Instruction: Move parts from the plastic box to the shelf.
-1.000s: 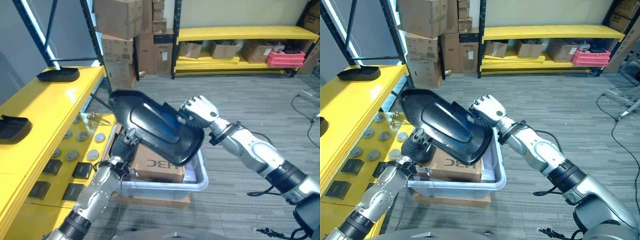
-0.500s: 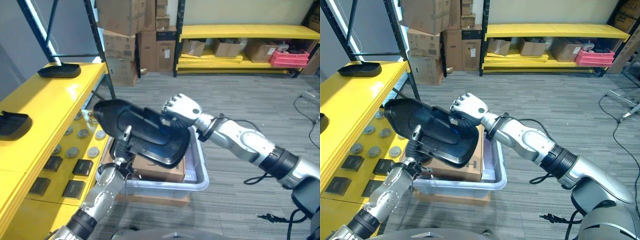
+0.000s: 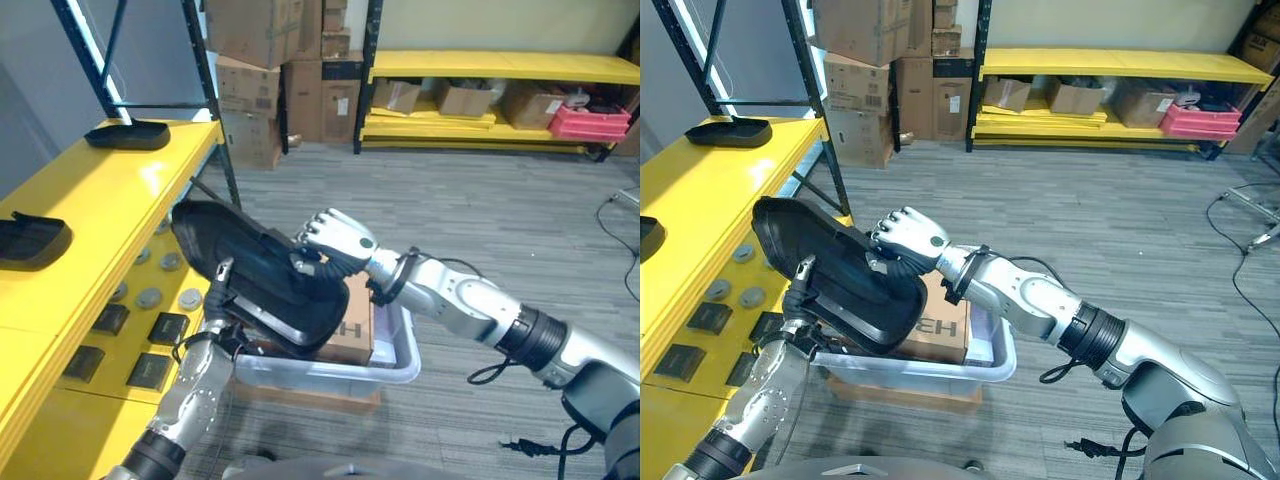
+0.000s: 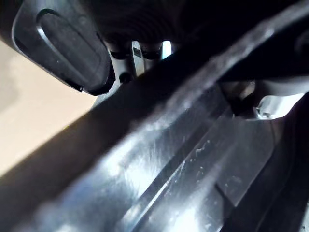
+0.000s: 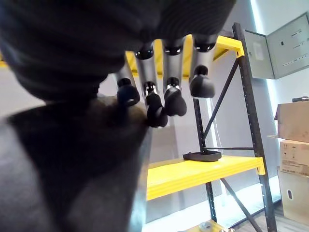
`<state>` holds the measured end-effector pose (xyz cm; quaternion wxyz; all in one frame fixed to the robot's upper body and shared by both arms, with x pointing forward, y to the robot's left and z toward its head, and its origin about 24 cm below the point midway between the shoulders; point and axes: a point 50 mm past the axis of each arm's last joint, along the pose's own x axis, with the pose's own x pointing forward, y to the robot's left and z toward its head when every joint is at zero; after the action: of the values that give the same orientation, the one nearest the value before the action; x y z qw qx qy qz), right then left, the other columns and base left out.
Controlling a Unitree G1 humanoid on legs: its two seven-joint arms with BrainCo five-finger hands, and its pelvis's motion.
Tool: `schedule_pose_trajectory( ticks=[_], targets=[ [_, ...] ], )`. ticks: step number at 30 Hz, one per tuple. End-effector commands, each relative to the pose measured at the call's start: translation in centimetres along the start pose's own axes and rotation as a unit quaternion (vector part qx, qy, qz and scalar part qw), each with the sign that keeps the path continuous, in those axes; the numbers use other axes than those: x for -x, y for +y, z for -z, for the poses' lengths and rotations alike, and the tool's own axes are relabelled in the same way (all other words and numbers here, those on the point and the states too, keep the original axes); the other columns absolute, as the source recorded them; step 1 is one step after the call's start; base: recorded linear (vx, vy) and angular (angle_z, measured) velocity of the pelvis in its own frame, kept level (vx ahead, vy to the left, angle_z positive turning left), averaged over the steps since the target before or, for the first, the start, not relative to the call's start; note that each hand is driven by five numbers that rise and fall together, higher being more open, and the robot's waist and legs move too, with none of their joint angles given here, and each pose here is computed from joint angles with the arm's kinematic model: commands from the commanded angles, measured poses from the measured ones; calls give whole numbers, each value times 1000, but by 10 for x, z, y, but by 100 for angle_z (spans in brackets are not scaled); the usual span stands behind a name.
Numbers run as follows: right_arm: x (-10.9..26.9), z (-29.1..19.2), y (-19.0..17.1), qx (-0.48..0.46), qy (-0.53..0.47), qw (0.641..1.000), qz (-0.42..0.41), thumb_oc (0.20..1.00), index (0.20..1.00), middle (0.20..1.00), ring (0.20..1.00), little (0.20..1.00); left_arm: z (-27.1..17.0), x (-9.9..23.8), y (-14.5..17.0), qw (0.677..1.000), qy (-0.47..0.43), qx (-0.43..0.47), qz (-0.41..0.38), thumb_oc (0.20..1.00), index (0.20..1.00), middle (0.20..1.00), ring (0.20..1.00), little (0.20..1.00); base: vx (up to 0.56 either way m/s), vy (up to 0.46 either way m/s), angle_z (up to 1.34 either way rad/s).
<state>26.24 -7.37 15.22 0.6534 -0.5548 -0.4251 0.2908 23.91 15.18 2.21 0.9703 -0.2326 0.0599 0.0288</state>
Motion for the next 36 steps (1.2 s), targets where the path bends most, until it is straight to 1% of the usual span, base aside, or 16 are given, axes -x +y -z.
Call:
schedule_pose_trajectory(
  ticks=[1, 2, 7, 9, 15, 18, 21, 22, 23, 24, 27, 28, 29, 30, 34, 36],
  targets=[
    [-4, -55, -14, -101, -142, 983, 57, 1000, 1000, 1000, 1000, 1000, -49, -22, -30, 984, -149, -94, 37, 200, 200, 200, 200, 200, 0, 0, 0],
    [1, -52, -14, -153, -118, 978, 79, 1000, 1000, 1000, 1000, 1000, -56, -20, -28, 973, -177, -144, 26, 200, 200, 200, 200, 200, -5, -17, 7],
    [19, -27, -9, -259, 0, 953, 156, 1000, 1000, 1000, 1000, 1000, -69, -13, -13, 939, -233, -250, -24, 200, 200, 200, 200, 200, -9, -17, 8],
    [38, -7, -6, -328, 85, 912, 232, 1000, 1000, 1000, 1000, 1000, -76, -6, 2, 903, -265, -330, -67, 200, 200, 200, 200, 200, -6, -16, 1],
    [78, 25, 16, -353, 231, 858, 295, 1000, 1000, 1000, 1000, 1000, -74, 10, 26, 881, -264, -379, -102, 200, 200, 200, 200, 200, -4, -28, 0],
    [134, 48, 67, -329, 407, 816, 245, 1000, 1000, 1000, 1000, 1000, -59, 26, 47, 890, -222, -374, -133, 200, 200, 200, 200, 200, -12, -78, 0],
    [158, 52, 94, -338, 476, 787, 202, 1000, 1000, 1000, 1000, 1000, -60, 30, 49, 891, -222, -373, -131, 200, 200, 200, 200, 200, -6, -62, 5],
    [183, 51, 125, -367, 545, 737, 158, 1000, 1000, 1000, 1000, 1000, -68, 30, 46, 888, -238, -376, -119, 200, 200, 200, 200, 200, 11, -109, 15],
    [193, 49, 136, -379, 569, 715, 144, 1000, 1000, 1000, 1000, 1000, -74, 30, 43, 886, -249, -373, -114, 200, 200, 200, 200, 200, -5, -75, 26],
    [193, 49, 136, -379, 569, 715, 144, 1000, 1000, 1000, 1000, 1000, -74, 30, 43, 886, -250, -373, -114, 200, 200, 200, 200, 200, -6, -51, 42],
    [225, 34, 176, -401, 644, 649, 63, 1000, 1000, 1000, 1000, 1000, -98, 31, 32, 875, -304, -365, -93, 200, 200, 200, 200, 200, 26, -75, 44],
    [225, 34, 176, -401, 643, 649, 63, 1000, 1000, 1000, 1000, 1000, -98, 31, 32, 875, -304, -366, -93, 200, 200, 200, 200, 200, 28, -103, 36],
    [240, 25, 190, -404, 676, 616, 38, 1000, 1000, 1000, 1000, 1000, -108, 34, 24, 871, -330, -353, -83, 200, 200, 200, 200, 200, 3, -48, 39],
    [240, 25, 190, -404, 675, 616, 38, 1000, 1000, 1000, 1000, 1000, -108, 34, 24, 871, -330, -354, -83, 200, 200, 200, 200, 200, 12, -70, 35],
    [275, -5, 218, -399, 746, 532, -34, 1000, 1000, 1000, 1000, 1000, -124, 43, 11, 854, -382, -346, -68, 200, 200, 200, 200, 200, 38, -79, 67],
    [276, -8, 222, -399, 752, 523, -44, 1000, 1000, 1000, 1000, 1000, -128, 46, 9, 851, -389, -347, -66, 200, 200, 200, 200, 200, 23, -4, 78]
  ],
)
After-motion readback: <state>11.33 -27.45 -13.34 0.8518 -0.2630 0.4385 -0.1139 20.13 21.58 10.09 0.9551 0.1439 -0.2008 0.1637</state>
